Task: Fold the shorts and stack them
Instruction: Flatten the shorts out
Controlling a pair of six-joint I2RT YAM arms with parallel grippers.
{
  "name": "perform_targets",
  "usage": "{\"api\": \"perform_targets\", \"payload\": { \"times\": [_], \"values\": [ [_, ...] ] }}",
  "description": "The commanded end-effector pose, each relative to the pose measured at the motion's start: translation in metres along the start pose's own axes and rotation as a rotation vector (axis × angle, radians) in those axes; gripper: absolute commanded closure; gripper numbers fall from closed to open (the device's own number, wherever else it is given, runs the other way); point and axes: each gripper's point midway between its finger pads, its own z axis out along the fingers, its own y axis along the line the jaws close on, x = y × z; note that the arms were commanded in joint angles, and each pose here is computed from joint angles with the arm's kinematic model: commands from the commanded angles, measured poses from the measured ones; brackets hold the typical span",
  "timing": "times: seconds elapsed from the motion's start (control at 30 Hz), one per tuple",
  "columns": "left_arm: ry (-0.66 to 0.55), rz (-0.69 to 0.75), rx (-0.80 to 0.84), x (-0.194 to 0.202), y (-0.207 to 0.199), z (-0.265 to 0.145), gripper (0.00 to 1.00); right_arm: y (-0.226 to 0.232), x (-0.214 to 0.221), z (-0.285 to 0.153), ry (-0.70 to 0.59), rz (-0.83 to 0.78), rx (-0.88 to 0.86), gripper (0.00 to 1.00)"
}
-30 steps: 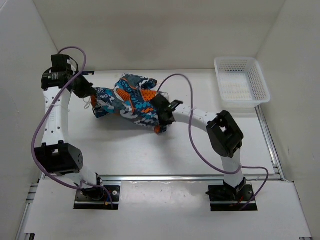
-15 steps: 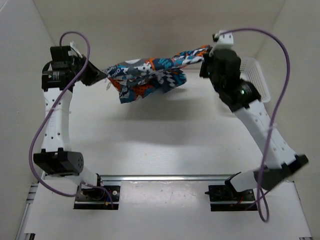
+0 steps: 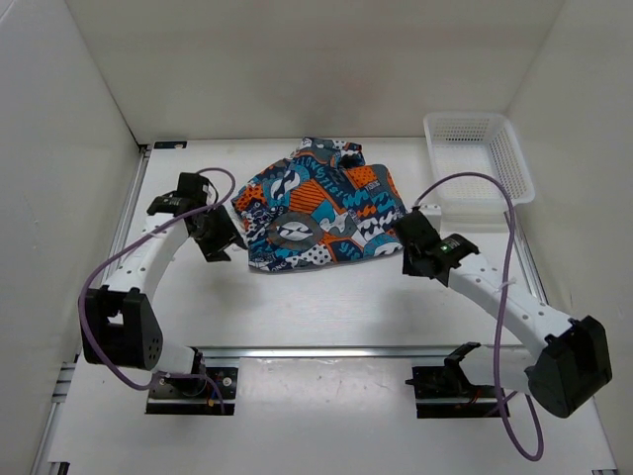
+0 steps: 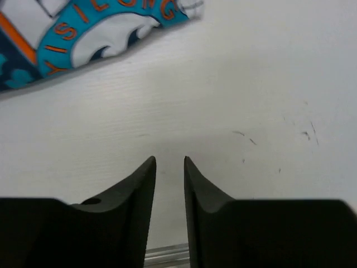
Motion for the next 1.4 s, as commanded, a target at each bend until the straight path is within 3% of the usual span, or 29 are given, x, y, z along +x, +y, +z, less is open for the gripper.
{"api": "perform_targets", "payload": {
  "times": [0.0, 0.03, 0.07, 0.1, 0.17, 0.2, 0.3, 0.33, 0.37, 0.47, 0.57, 0.83, 0.93, 0.97, 1.0, 1.07, 1.1, 1.2, 1.37],
  "values": [
    [-0.118, 0.035, 0.023, -0.03, -0.015, -0.021, 0.43, 0.018, -0.03, -0.025, -0.059, 0.14, -0.12, 0.71],
    [-0.125, 0.034, 0.015, -0.031, -0.014, -0.021, 0.5, 0.021, -0.031, -0.029, -0.047, 0.139, -0.14, 0.76],
    [-0.115, 0.032, 0.007, -0.028, -0.012, -0.021, 0.64, 0.021, -0.024, -0.03, -0.009, 0.161, -0.152, 0.82],
    [-0.094, 0.013, -0.007, -0.022, -0.007, -0.015, 0.67, 0.02, -0.026, -0.031, -0.009, 0.188, -0.163, 0.89],
    [-0.067, -0.002, -0.011, -0.012, -0.004, -0.01, 0.68, 0.016, -0.026, -0.033, 0.013, 0.245, -0.18, 0.94],
    [-0.034, -0.004, -0.023, 0.001, -0.002, -0.003, 0.65, 0.016, -0.025, -0.032, 0.015, 0.263, -0.197, 0.95],
    [0.017, 0.018, -0.035, 0.022, -0.008, 0.013, 0.42, 0.023, -0.024, -0.026, 0.06, 0.34, -0.305, 0.95],
    [0.03, 0.014, -0.04, 0.025, -0.009, 0.02, 0.24, 0.019, -0.026, -0.023, 0.07, 0.378, -0.321, 0.95],
    [0.036, 0.024, -0.04, 0.026, -0.011, 0.025, 0.14, 0.02, -0.023, -0.02, 0.089, 0.392, -0.343, 0.97],
    [0.068, 0.007, -0.053, 0.027, -0.013, 0.043, 0.06, 0.023, -0.024, -0.018, 0.111, 0.439, -0.408, 0.97],
    [0.096, -0.008, -0.067, 0.024, -0.014, 0.062, 0.06, 0.02, -0.022, -0.016, 0.125, 0.448, -0.417, 0.97],
    [0.059, -0.039, -0.146, 0.004, -0.025, 0.096, 0.22, 0.003, -0.011, -0.009, 0.151, 0.504, -0.421, 0.97],
    [0.052, -0.039, -0.161, -0.009, -0.031, 0.108, 0.35, 0.0, -0.01, -0.009, 0.151, 0.515, -0.427, 0.97],
    [0.035, -0.027, -0.162, -0.016, -0.035, 0.11, 0.41, -0.002, -0.01, -0.009, 0.152, 0.523, -0.43, 0.95],
    [0.037, -0.017, -0.164, -0.018, -0.035, 0.113, 0.64, -0.003, -0.011, -0.008, 0.152, 0.534, -0.431, 0.91],
    [0.046, -0.013, -0.174, -0.022, -0.033, 0.117, 0.9, -0.001, -0.01, -0.009, 0.157, 0.532, -0.462, 0.8],
    [0.038, 0.002, -0.166, -0.026, -0.036, 0.116, 0.9, -0.002, -0.01, -0.007, 0.158, 0.542, -0.467, 0.59],
    [0.005, 0.003, -0.183, -0.033, -0.027, 0.1, 0.9, 0.001, -0.008, 0.005, 0.178, 0.6, -0.506, 0.38],
    [-0.063, -0.003, -0.175, -0.053, -0.013, 0.066, 0.9, 0.016, -0.008, 0.029, 0.216, 0.715, -0.591, 0.38]
  ]
}}
